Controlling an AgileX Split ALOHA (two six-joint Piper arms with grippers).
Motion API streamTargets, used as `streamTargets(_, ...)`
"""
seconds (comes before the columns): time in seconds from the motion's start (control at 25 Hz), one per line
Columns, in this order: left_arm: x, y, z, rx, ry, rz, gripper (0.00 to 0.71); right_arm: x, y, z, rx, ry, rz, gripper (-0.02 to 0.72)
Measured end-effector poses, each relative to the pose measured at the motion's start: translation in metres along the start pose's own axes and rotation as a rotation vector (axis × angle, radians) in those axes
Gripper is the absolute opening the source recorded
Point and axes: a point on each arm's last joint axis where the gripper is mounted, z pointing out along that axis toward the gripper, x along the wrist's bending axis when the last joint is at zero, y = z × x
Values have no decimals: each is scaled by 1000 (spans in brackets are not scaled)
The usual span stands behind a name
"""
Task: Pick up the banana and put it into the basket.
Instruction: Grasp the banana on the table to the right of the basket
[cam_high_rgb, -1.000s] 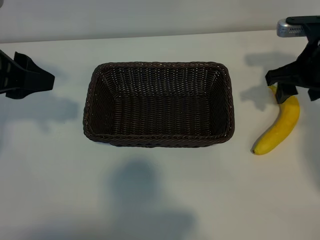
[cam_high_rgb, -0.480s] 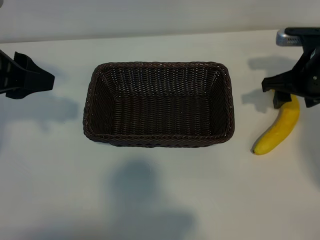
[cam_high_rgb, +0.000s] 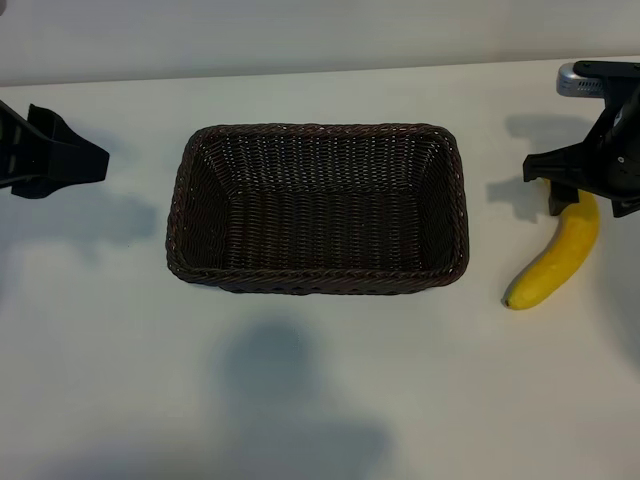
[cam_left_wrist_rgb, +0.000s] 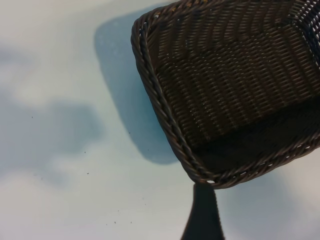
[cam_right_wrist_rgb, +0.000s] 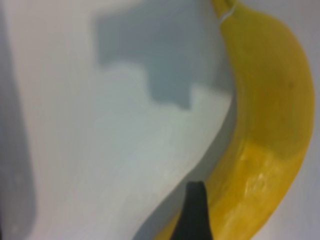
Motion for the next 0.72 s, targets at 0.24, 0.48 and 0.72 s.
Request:
streamTargets(0.24, 0, 0, 0, 1, 0, -1, 588, 0, 0, 16, 26, -14, 23, 619)
streamTargets(0.48, 0, 0, 0, 1, 0, -1, 588, -1, -3, 34, 73, -27, 24, 619)
streamTargets(0.72, 0, 0, 0, 3, -1, -4, 588, -1, -3, 48, 85, -31, 31, 611)
